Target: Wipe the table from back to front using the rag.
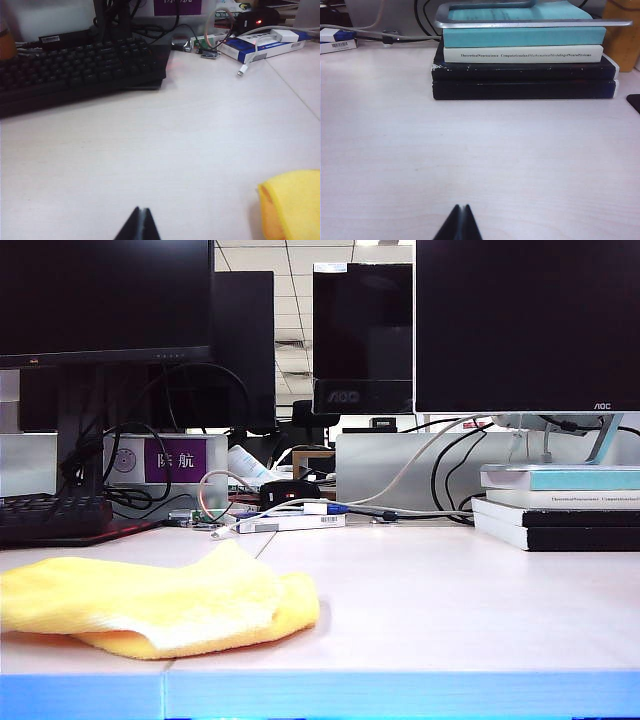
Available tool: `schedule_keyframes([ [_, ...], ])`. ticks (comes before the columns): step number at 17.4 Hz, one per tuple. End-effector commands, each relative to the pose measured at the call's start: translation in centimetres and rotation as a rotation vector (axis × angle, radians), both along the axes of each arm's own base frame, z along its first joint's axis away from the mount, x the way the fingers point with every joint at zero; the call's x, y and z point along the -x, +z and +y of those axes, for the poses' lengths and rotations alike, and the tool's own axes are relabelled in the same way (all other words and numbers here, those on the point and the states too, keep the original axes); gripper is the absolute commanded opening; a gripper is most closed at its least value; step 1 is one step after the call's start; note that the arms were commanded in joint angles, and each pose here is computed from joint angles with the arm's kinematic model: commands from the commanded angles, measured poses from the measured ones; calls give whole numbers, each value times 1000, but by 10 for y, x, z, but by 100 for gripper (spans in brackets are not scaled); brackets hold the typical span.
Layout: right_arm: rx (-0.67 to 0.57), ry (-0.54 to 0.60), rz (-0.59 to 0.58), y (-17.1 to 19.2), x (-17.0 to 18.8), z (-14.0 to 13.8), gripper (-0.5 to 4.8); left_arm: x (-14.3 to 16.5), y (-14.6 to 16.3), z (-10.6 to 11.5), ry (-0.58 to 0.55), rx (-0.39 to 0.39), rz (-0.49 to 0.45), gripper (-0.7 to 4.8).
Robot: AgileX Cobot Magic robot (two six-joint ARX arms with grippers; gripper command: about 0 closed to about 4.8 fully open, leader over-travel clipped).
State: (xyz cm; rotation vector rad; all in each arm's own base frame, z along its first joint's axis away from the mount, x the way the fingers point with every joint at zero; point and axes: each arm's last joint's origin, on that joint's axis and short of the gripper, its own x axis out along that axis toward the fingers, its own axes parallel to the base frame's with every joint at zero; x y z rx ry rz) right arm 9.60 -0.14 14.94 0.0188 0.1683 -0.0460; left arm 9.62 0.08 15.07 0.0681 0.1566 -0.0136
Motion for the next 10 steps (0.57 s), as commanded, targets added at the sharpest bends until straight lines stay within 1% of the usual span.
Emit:
schedule_keyframes([
  [1,-4,-4,-1,-2,0,0,-5,0,-2,0,-4,1,20,-5],
  [5,-4,-5,-5,-1,0,0,-5,0,-3,0,0,1,21,-5],
  [6,-6,-5,-28,2,-1,0,-5,0,-2,0,1,1,13,-5],
  [8,-63,-21,-102,14,0,0,-5,0,6,0,9,48,-53,-5],
  [9,-86,-54,-135,26,3,-1,-5,1,16,0,24,88,-92,-5],
  [10,-83,-90,-155,36,5,-2,-5,3,25,1,37,112,-119,-5],
])
